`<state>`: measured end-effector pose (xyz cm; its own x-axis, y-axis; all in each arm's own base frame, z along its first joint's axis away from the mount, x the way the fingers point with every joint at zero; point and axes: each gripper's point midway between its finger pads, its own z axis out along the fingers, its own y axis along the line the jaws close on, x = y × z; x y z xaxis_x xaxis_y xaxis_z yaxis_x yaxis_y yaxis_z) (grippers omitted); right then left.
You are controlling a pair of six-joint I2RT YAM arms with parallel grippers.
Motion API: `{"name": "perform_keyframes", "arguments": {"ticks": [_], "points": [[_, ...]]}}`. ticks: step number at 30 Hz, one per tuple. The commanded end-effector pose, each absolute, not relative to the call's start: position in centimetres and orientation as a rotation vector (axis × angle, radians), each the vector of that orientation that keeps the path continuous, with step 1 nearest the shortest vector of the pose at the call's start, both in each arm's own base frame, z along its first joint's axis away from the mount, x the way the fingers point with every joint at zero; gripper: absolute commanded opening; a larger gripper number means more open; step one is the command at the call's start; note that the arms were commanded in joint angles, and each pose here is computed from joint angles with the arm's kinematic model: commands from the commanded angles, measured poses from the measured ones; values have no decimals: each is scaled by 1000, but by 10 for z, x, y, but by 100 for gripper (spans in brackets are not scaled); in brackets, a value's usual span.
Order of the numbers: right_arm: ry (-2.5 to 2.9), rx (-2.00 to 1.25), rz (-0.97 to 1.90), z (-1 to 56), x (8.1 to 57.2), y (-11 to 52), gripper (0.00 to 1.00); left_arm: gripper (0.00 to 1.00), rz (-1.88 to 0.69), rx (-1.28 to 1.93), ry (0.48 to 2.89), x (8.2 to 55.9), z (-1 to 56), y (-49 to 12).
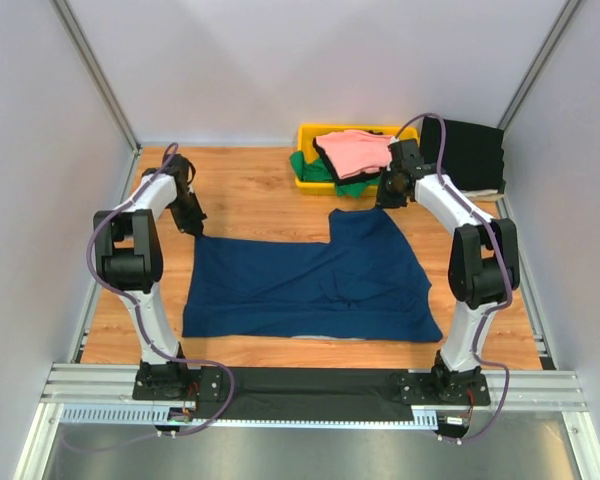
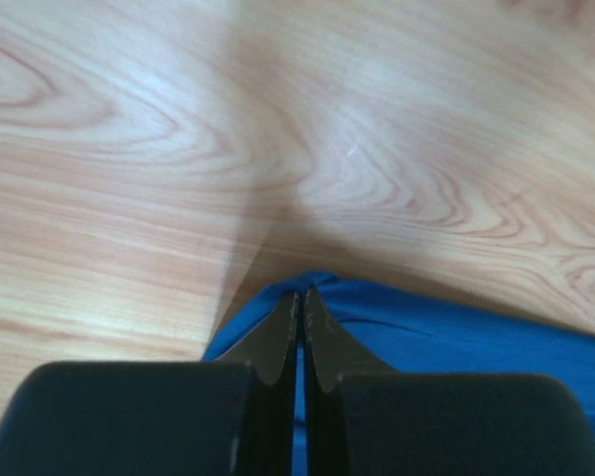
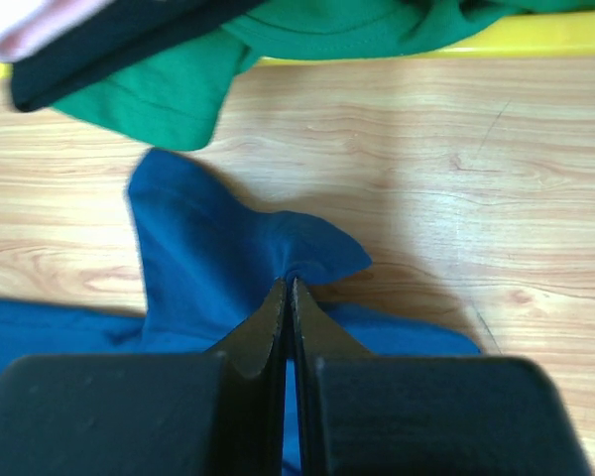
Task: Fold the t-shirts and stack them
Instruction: Fold the tshirt
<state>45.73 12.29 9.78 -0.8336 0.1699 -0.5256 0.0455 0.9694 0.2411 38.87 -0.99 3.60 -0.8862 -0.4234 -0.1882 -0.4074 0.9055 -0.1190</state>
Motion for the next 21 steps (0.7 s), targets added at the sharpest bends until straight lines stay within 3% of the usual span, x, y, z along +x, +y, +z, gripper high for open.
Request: {"name": "perform_keyframes", "arguments": {"ticks": [1,21], "points": [[2392,105,354,157,461,129,0,0,-30,-602,2777,402,74,4],[2316,214,314,162,329,89,0,0,-94,-777,2569,322,91,0]]}}
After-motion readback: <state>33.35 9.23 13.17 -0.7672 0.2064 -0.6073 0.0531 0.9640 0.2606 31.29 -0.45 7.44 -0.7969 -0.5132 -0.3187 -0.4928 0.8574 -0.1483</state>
